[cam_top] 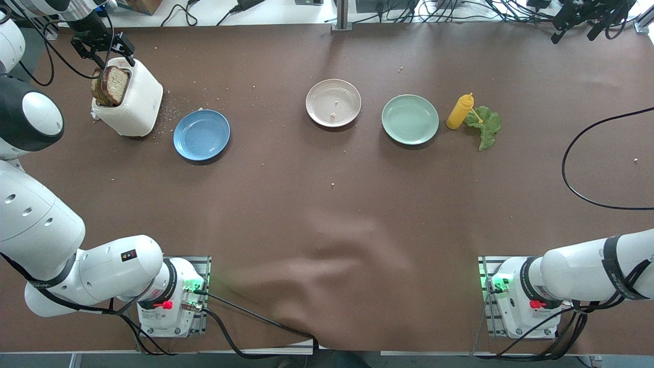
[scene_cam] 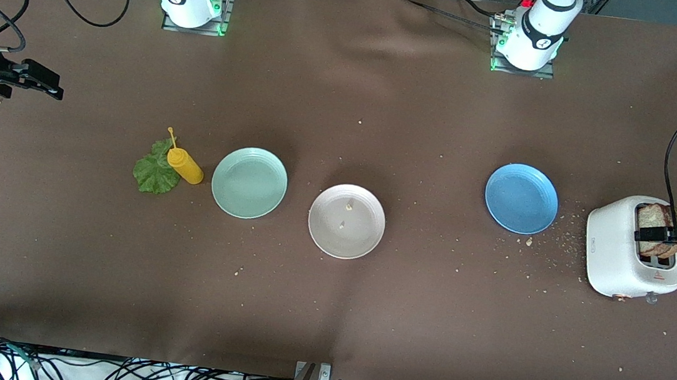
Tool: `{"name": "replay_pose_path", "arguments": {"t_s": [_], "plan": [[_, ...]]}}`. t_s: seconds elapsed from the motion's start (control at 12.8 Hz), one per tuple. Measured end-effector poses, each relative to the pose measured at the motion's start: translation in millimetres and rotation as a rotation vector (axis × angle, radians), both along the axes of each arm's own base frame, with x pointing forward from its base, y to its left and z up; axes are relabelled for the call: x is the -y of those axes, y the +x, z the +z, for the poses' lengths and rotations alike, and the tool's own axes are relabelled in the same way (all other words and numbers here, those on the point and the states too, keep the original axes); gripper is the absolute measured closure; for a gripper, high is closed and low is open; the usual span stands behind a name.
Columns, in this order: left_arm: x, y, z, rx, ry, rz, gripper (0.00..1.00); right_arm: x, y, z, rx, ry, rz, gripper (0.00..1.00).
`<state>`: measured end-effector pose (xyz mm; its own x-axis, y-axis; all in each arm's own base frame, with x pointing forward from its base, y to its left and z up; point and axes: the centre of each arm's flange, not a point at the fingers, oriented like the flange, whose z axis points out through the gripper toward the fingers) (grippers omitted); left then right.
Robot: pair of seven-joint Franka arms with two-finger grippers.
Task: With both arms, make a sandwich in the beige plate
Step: 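Grasp the toast in the toaster with the left gripper while the right gripper reaches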
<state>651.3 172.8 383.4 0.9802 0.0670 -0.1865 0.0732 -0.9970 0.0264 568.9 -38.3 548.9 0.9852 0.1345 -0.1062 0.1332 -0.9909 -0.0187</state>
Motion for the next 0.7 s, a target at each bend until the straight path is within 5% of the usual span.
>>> {"name": "replay_pose_path", "arguments": {"t_s": [0.16,0.23,0.7], "plan": [[-4.2,0.6,-10.9,-0.005,-0.003,0.006,0.05,10.7,8.4,-15.5,-0.003,0.009,0.068,0.0],[-7.8,-0.4,-16.2,-0.01,-0.006,0.011,0.17,14.5,11.7,-23.9,-0.009,0.029,0.098,0.0],[-23.7,-2.3,-13.4,0.002,-0.01,0.004,0.85,73.7,24.2,-101.9,0.024,0.408,0.326,0.01]]}}
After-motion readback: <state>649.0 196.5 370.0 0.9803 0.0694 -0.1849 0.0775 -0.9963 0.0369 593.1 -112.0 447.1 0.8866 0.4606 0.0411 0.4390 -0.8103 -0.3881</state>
